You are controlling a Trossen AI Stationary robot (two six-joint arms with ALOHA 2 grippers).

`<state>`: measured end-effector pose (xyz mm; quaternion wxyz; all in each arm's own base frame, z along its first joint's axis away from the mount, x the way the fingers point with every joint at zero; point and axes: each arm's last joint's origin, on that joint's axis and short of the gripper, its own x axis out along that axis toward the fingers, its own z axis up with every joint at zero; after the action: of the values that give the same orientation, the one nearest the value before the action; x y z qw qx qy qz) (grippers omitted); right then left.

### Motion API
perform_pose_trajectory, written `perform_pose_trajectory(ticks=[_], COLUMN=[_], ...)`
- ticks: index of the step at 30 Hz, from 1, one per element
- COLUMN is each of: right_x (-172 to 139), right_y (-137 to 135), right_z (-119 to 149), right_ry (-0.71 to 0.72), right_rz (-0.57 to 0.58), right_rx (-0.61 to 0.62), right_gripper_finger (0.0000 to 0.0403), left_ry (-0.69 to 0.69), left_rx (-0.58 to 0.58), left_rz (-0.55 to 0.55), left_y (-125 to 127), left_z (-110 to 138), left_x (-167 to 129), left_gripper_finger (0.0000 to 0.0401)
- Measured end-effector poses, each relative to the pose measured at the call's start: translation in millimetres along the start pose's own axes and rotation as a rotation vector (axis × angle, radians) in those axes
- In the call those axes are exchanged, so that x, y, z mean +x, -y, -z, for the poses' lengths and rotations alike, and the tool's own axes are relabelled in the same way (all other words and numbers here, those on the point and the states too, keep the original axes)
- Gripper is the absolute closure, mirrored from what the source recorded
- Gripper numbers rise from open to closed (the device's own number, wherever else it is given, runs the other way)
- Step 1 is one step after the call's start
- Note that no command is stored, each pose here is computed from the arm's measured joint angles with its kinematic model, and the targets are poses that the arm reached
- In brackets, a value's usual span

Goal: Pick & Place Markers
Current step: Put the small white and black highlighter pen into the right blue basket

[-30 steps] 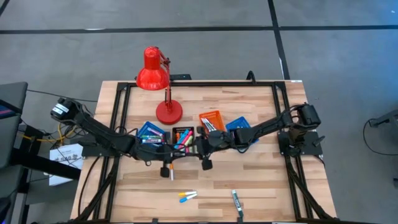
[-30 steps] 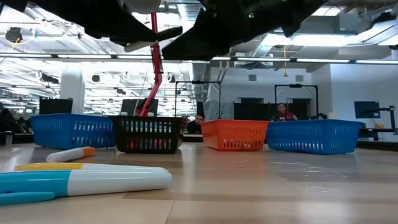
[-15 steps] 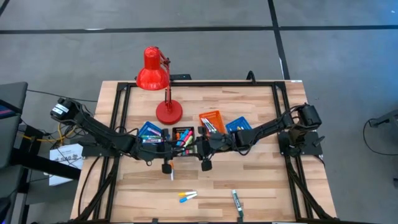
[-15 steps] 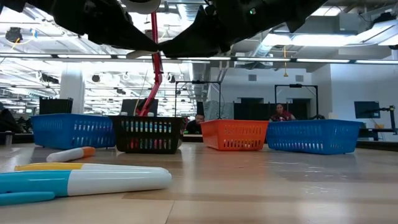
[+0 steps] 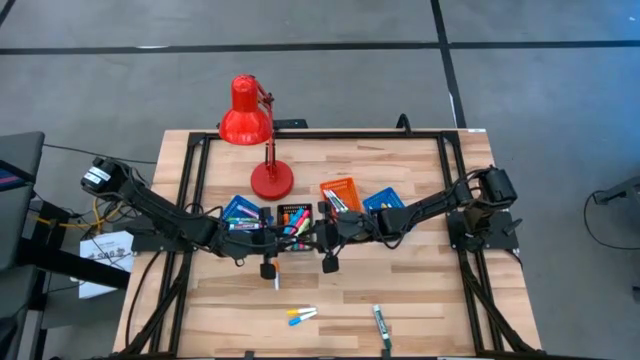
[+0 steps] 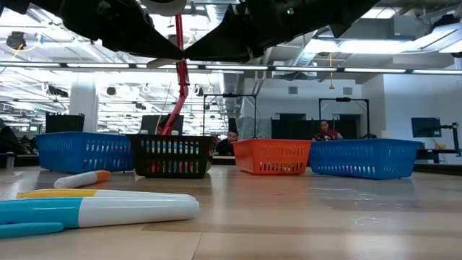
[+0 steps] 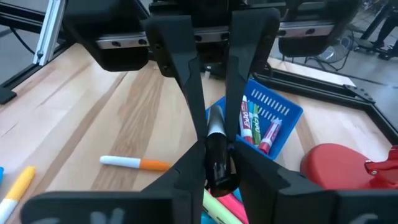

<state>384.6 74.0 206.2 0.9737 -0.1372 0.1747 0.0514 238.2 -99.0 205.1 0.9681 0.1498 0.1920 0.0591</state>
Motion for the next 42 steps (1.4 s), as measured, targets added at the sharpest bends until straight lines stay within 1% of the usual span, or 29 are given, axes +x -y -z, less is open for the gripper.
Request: perform_pose_trajectory(ticks=[4, 6, 9, 13, 15, 18, 20, 23, 25, 28, 32, 35, 37, 39, 42], right_x=[0, 0, 0, 0, -1, -12, -29, -62, -87, -123, -154, -163, -163, -162, -156], right_y=[0, 0, 0, 0, 0, -1, -1, -1, -1, -2, -4, -6, -9, -10, -11], right_z=[-1, -1, 0, 3, 7, 9, 7, -5, -13, -12, 7, 23, 34, 44, 55], right_ry=[0.008, 0.008, 0.002, -0.039, -0.096, -0.208, -0.3, -0.378, -0.396, -0.474, -0.631, -0.716, -0.746, -0.772, -0.794], right_rz=[0.001, 0.001, -0.001, 0.014, 0.064, 0.156, 0.227, 0.351, 0.439, 0.55, 0.706, 0.809, 0.838, 0.834, 0.789], right_rx=[0.001, 0.001, 0.003, 0.059, 0.068, 0.07, 0.069, 0.091, 0.134, 0.243, 0.418, 0.468, 0.465, 0.464, 0.544], right_gripper_finger=[0.0345, 0.0348, 0.0347, 0.0345, 0.0345, 0.0345, 0.0345, 0.0345, 0.0345, 0.0345, 0.0345, 0.0345, 0.0345, 0.0345, 0.0344], left_ry=[0.001, 0.001, 0.001, -0.001, 0.0, -0.003, -0.005, -0.006, -0.008, -0.008, -0.008, -0.008, -0.008, -0.008, -0.006], left_rx=[-0.001, -0.001, -0.002, -0.002, -0.003, -0.003, -0.003, -0.002, -0.001, -0.003, -0.005, -0.009, -0.01, -0.01, -0.011], left_rz=[0.0, -0.001, -0.003, -0.01, -0.018, -0.06, -0.074, -0.076, -0.075, -0.075, -0.072, -0.072, -0.072, -0.072, -0.072], left_y=[0, 0, 0, -1, -1, -2, -3, -3, -2, -2, -2, -2, -2, -2, -2], left_z=[0, 0, 0, 0, 0, 0, 0, 0, 0, 0, 0, 0, 0, 0, 0], left_x=[0, 0, 0, 0, 0, 0, 0, 0, 0, 0, 0, 0, 0, 0, 0], left_gripper_finger=[0.035, 0.0342, 0.0322, 0.0292, 0.0278, 0.0262, 0.0256, 0.0252, 0.0251, 0.0251, 0.0253, 0.0255, 0.0256, 0.0256, 0.0256])
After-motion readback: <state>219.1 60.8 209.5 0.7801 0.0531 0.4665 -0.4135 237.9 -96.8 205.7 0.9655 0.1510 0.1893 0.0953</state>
